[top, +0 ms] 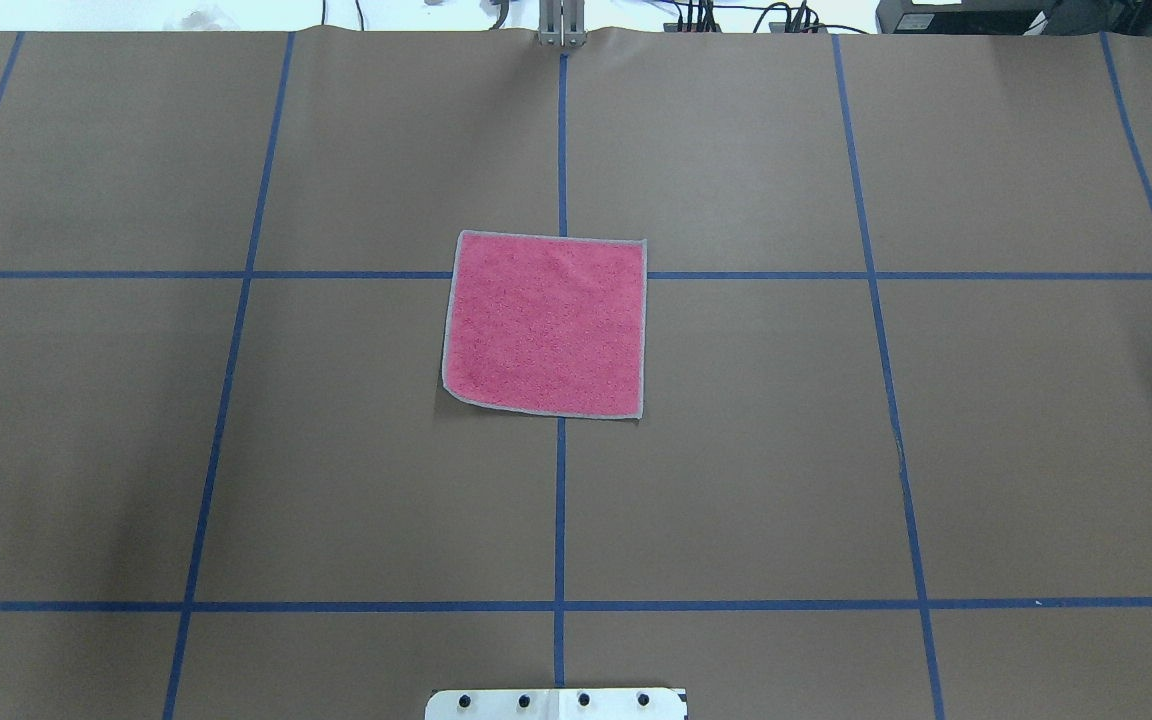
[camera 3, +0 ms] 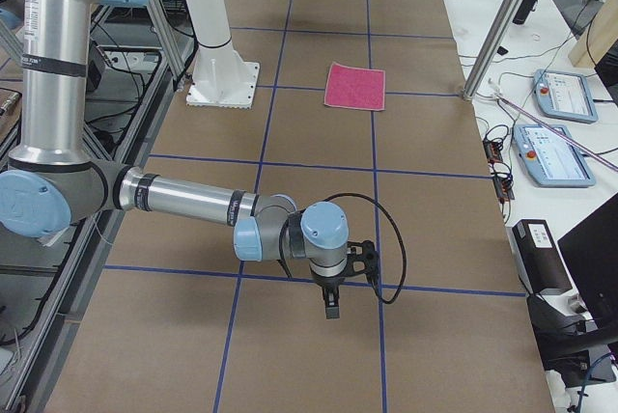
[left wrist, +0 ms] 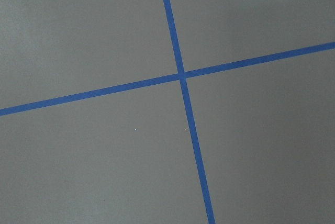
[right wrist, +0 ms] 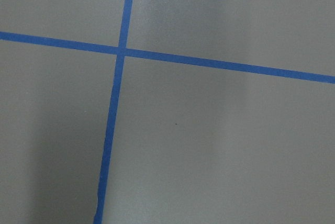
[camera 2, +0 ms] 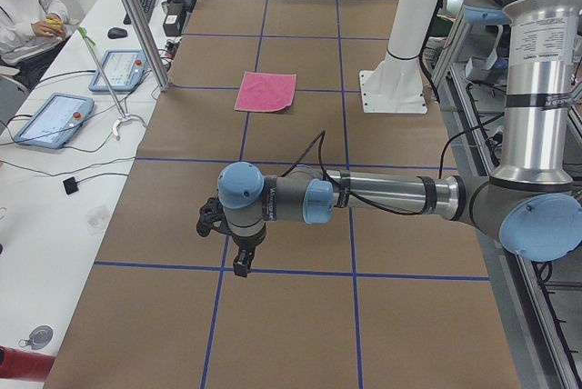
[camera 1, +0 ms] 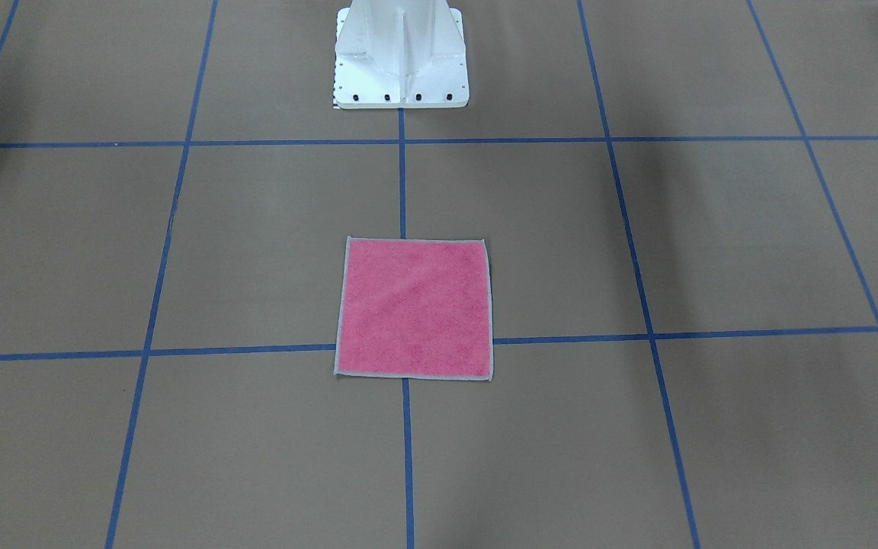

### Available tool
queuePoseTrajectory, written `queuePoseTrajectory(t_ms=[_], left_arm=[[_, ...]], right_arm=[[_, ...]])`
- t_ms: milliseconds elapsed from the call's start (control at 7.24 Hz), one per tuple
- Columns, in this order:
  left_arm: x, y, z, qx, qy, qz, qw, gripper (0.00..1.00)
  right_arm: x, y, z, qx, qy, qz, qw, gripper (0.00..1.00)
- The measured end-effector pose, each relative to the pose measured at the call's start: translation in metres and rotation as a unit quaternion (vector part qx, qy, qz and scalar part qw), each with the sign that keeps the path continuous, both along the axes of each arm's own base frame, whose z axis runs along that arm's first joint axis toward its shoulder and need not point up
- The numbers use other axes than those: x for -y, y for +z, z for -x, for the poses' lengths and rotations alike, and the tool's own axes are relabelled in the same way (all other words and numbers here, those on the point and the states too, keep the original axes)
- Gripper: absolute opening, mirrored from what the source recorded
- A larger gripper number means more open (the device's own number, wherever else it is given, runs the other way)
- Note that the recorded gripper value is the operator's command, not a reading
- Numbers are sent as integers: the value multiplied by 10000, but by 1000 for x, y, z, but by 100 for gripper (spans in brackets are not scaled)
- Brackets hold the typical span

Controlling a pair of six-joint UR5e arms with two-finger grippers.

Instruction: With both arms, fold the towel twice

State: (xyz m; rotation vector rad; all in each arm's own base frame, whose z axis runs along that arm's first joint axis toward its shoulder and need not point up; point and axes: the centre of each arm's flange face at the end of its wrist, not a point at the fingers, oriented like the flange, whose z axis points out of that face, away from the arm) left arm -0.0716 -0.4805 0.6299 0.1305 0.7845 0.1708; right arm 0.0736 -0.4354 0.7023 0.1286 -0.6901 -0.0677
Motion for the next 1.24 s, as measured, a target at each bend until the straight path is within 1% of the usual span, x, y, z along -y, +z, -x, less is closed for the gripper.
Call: queuePoseTrajectory(t_ms=[691,1105,1244], left_arm=[[1,-7,0,3,6,-80,10000,100],[22,-36,-1,4,-4,-398,9992,100],[26,-39,-2,1,4,-443,9990,100]], right_arm=[[3,-5,0,21,24,-34,10000,100],[7,-10,0,25,31,-70,10000,100],[6,-8,0,23,28,-58,10000,100]])
